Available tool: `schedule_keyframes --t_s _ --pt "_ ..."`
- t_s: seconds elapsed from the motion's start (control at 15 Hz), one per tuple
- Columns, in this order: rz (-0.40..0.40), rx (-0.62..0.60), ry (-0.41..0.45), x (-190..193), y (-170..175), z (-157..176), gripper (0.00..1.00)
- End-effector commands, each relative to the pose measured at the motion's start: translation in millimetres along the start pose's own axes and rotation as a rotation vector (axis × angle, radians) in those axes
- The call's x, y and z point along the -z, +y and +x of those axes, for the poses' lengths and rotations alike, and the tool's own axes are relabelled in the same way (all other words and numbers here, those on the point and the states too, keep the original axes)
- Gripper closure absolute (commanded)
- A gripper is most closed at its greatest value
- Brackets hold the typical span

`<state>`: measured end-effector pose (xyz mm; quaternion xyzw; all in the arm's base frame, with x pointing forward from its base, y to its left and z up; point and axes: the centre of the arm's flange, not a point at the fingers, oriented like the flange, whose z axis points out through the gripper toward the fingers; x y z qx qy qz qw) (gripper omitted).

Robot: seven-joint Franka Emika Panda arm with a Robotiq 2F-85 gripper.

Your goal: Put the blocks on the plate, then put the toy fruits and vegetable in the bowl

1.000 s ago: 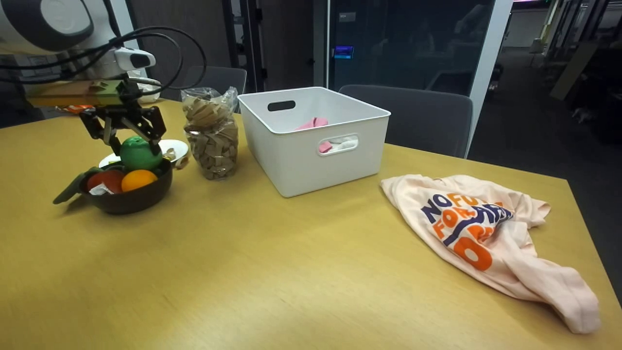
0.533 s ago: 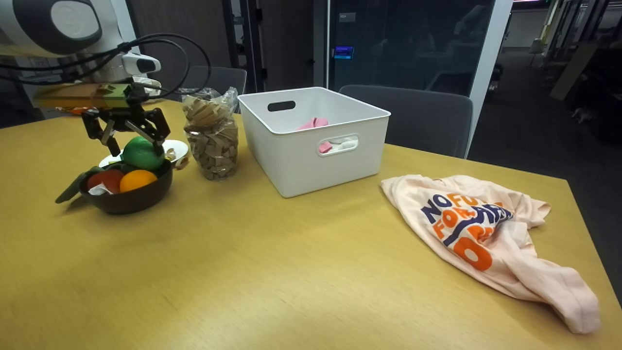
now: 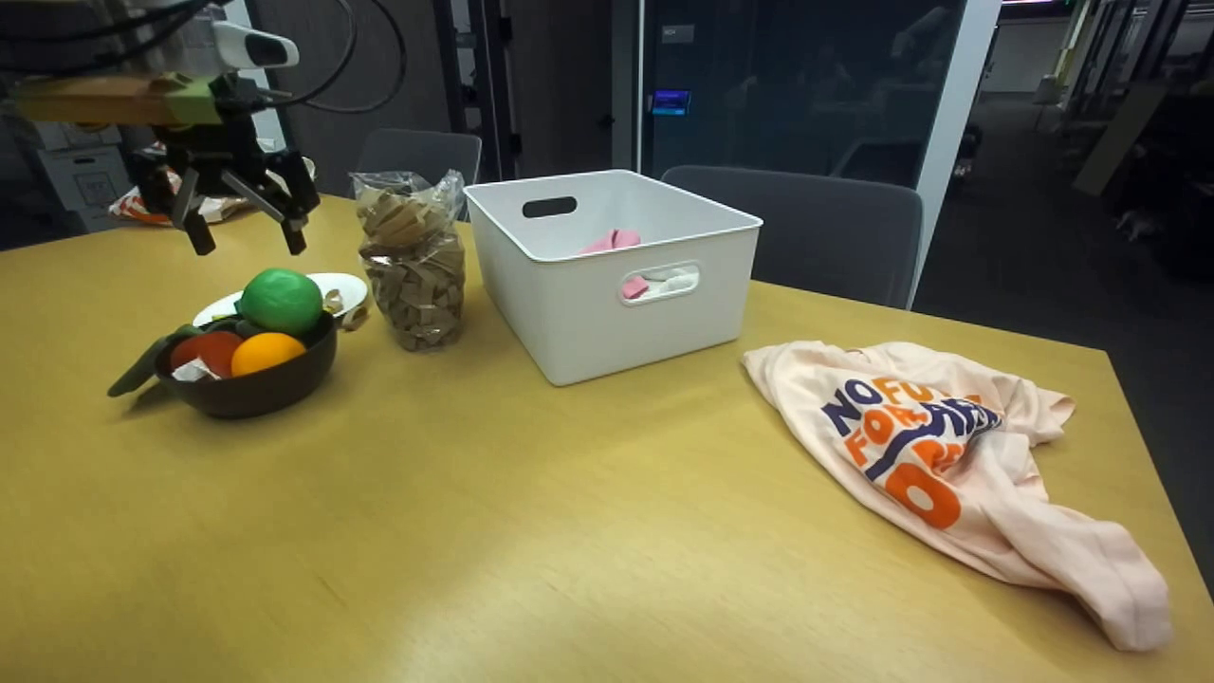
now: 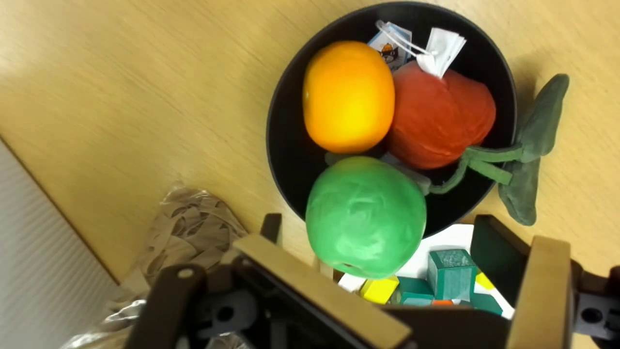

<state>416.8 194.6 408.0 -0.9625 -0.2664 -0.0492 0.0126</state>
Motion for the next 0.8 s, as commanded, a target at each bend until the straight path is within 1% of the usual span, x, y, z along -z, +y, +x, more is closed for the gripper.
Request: schedule_keyframes --t_s 0.0,0.13,0.33,0.4,0.53,0.73 --pt "-0.033 -0.043 -0.022 63.6 14.8 -26.1 0.0" --pt "-0.058 -0.069 -0.057 83.7 22.6 -40.4 0.0" --pt "-0.085 -0.114 -0.066 106.2 30.7 -59.1 0.0" --pt "-0.059 -0.083 -0.071 84.9 27.8 -48.7 0.0" --pt "-0.063 -0.087 -0.066 89.3 28.5 -52.5 0.0" --pt "-0.058 -0.086 -0.083 81.5 28.5 -51.4 0.0"
